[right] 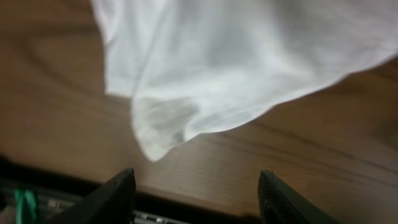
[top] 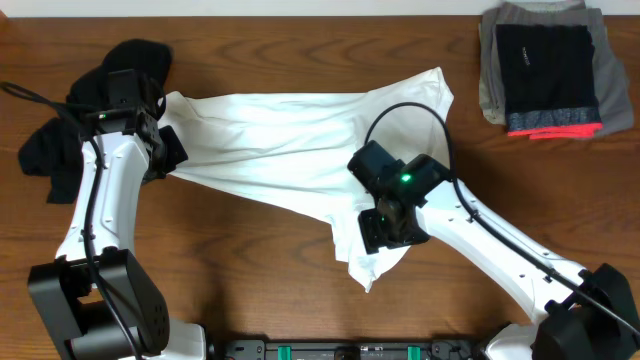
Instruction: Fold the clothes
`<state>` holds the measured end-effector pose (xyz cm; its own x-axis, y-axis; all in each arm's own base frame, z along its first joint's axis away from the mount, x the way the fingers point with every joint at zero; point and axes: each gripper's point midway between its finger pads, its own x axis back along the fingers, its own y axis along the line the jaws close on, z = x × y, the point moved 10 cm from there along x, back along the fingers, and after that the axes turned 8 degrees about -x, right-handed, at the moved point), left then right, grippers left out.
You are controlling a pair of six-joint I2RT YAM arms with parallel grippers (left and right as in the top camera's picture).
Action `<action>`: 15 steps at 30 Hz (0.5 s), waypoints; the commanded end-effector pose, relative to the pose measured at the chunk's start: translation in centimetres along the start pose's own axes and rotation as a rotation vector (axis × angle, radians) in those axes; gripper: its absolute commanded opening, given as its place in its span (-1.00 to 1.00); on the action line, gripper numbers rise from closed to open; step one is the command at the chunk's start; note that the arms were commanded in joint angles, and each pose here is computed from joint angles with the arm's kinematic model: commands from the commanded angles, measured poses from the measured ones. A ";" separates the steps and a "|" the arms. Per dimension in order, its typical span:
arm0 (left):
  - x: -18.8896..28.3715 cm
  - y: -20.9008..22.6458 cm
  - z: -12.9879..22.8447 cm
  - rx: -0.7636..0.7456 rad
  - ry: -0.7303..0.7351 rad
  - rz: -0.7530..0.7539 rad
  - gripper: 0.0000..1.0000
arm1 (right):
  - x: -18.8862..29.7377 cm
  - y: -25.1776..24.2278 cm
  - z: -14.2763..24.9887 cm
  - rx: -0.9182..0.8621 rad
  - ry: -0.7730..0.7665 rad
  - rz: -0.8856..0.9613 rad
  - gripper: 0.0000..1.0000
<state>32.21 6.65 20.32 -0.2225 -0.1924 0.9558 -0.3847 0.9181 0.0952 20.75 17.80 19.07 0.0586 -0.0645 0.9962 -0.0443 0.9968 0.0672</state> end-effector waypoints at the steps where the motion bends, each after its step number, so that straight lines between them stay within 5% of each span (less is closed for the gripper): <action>1: -0.3 0.3 0.0 0.010 0.007 -0.025 -0.88 | -0.4 -1.5 -0.7 -0.113 -0.026 0.061 0.19; 8: -0.3 0.3 -0.1 0.011 0.000 -0.024 -0.88 | -3.8 -2.2 -0.9 -0.130 -0.038 0.041 0.07; 15: -0.3 0.3 -0.3 0.013 -0.011 -0.022 -0.88 | -4.8 -2.6 -3.8 -0.144 -0.231 -0.025 -0.61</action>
<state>32.40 6.68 20.37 -0.2350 -0.1945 0.9523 -0.3859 0.9179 0.0923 22.71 16.34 13.57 -0.0881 -0.0882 0.9922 0.0730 0.9928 0.0948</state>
